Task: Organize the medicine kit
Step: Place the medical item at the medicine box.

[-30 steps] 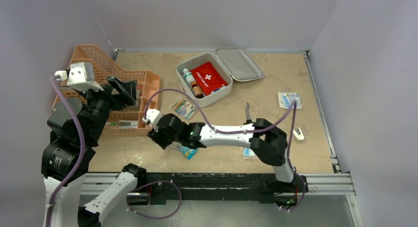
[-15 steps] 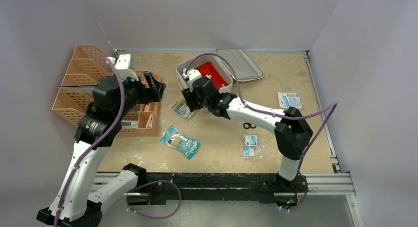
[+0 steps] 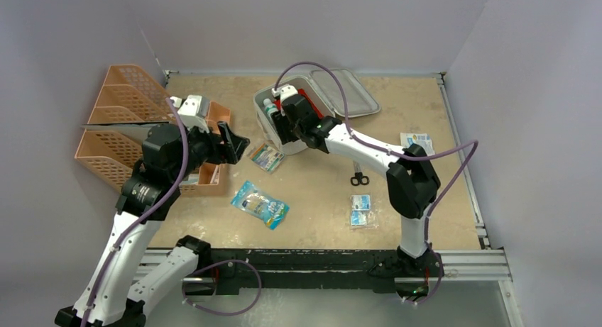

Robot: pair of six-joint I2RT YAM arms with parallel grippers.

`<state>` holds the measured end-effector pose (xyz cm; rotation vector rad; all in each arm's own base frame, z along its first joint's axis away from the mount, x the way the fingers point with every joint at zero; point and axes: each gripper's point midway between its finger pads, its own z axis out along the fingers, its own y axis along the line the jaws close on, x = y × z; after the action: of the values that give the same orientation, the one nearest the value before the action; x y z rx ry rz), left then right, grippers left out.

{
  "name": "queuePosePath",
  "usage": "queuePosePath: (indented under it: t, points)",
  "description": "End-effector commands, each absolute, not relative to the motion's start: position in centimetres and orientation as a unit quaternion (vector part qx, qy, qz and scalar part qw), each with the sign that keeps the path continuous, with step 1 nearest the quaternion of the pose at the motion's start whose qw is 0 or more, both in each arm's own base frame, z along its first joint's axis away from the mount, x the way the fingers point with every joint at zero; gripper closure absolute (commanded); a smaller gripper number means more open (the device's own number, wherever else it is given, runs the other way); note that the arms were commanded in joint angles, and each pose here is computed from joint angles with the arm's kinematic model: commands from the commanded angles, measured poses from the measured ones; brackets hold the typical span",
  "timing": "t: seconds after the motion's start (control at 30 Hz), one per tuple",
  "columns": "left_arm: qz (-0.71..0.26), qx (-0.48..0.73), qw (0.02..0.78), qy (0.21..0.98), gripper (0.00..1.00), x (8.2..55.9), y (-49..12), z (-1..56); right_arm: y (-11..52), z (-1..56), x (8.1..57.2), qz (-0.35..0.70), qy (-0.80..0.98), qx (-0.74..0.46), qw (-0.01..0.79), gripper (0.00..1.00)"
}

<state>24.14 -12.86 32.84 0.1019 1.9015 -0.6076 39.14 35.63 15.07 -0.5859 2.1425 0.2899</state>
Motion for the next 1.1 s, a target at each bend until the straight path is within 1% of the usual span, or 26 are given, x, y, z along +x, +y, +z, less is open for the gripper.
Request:
queuePosePath:
  t: [0.0, 0.1, 0.23, 0.33, 0.47, 0.67, 0.9, 0.97, 1.07]
  points:
    - [-0.227, 0.063, 0.558, 0.795, 0.23, 24.3, -12.0, 31.9, 34.0, 15.5, 40.9, 0.083, 0.872, -0.229, 0.425, 0.46]
    - [-0.221, 0.075, 0.558, 0.796, 0.24, 23.9, -11.9, 30.6, 33.5, 14.7, 41.5, 0.072, 0.88, -0.229, 0.409, 0.45]
    - [-0.246, 0.091, 0.58, 0.771, 0.24, 23.2, -12.5, 30.7, 32.8, 13.2, 42.2, 0.052, 0.889, -0.231, 0.392, 0.45]
    - [-0.245, 0.104, 0.589, 0.763, 0.24, 23.0, -12.5, 30.2, 32.3, 12.6, 43.1, 0.046, 0.894, -0.227, 0.383, 0.45]
    - [-0.244, 0.136, 0.575, 0.769, 0.24, 22.9, -13.1, 29.1, 31.9, 11.4, 43.7, 0.036, 0.9, -0.23, 0.367, 0.44]
    - [-0.234, 0.15, 0.568, 0.775, 0.24, 23.0, -13.1, 27.9, 31.1, 9.9, 43.7, 0.018, 0.911, -0.234, 0.339, 0.43]
    - [-0.229, 0.147, 0.571, 0.774, 0.23, 23.1, -12.9, 27.6, 30.4, 9.7, 42.9, 0.013, 0.917, -0.243, 0.318, 0.4]
    - [-0.23, 0.146, 0.572, 0.774, 0.23, 23.1, -12.9, 27.7, 30.3, 9.5, 42.7, 0.012, 0.918, -0.246, 0.31, 0.39]
    - [-0.23, 0.143, 0.572, 0.774, 0.23, 23.1, -12.9, 27.9, 30.2, 9.3, 42.5, 0.011, 0.919, -0.25, 0.304, 0.33]
